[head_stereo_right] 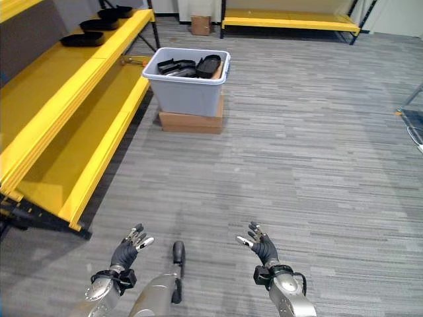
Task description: Move parts from the plastic box to the shelf.
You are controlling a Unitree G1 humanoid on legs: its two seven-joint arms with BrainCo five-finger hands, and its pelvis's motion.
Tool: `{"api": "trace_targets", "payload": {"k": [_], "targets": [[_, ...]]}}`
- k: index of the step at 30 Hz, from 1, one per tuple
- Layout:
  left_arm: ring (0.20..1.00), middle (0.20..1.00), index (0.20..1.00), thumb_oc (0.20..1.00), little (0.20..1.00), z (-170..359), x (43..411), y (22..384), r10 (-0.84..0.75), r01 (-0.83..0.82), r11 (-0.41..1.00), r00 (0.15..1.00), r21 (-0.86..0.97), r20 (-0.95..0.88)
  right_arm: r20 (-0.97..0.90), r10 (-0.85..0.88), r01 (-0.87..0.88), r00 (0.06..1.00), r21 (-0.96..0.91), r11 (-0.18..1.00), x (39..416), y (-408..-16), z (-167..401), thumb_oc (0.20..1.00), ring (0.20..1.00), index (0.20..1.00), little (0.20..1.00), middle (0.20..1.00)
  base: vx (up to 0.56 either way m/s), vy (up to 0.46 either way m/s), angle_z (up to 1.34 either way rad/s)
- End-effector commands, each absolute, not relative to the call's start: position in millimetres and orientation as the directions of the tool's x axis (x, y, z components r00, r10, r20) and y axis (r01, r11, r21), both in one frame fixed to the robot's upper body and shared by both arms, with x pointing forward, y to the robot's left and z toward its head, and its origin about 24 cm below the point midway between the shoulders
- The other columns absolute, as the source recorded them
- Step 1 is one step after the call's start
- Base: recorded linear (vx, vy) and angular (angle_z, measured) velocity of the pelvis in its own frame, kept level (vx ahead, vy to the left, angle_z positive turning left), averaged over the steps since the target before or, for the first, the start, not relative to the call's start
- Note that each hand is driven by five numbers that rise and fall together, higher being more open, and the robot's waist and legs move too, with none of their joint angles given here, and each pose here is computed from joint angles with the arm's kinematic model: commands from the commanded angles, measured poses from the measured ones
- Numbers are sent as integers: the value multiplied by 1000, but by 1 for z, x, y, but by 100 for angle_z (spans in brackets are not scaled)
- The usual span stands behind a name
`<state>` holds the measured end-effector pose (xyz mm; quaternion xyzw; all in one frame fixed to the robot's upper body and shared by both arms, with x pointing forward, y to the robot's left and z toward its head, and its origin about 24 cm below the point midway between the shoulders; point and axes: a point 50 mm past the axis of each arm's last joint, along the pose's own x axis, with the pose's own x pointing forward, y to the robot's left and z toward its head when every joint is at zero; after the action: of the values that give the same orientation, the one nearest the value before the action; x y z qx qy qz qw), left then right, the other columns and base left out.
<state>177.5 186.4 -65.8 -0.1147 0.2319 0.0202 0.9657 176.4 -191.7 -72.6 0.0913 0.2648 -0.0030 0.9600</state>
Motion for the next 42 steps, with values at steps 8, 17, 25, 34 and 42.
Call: {"api": "trace_targets", "payload": {"k": [8, 17, 25, 34, 42], "targets": [[1000, 1000, 1000, 1000, 1000, -36, 200, 197, -9, -52, 980, 951, -190, -308, -393, 107, -7, 913, 247, 969, 195, -172, -53, 1000, 1000, 1000, 1000, 1000, 206, 212, -4], [1000, 1000, 1000, 1000, 1000, -22, 213, 200, -44, 22, 996, 966, -91, -254, -380, 157, -58, 912, 260, 964, 193, -162, -52, 1000, 1000, 1000, 1000, 1000, 105, 202, 18], [1000, 1000, 1000, 1000, 1000, -29, 214, 191, -75, 42, 991, 960, -125, -270, -372, 170, -77, 912, 253, 964, 197, -160, -50, 1000, 1000, 1000, 1000, 1000, 374, -114, 8], [1000, 1000, 1000, 1000, 1000, -31, 216, 172, -127, 77, 979, 954, -190, -271, -299, 103, -31, 949, 236, 971, 211, -179, -34, 1000, 1000, 1000, 1000, 1000, 353, -167, 28], [1000, 1000, 1000, 1000, 1000, -32, 213, 173, -121, 63, 977, 950, -204, -287, -312, 50, 23, 949, 226, 974, 207, -190, -35, 1000, 1000, 1000, 1000, 1000, 172, -110, -8]]}}
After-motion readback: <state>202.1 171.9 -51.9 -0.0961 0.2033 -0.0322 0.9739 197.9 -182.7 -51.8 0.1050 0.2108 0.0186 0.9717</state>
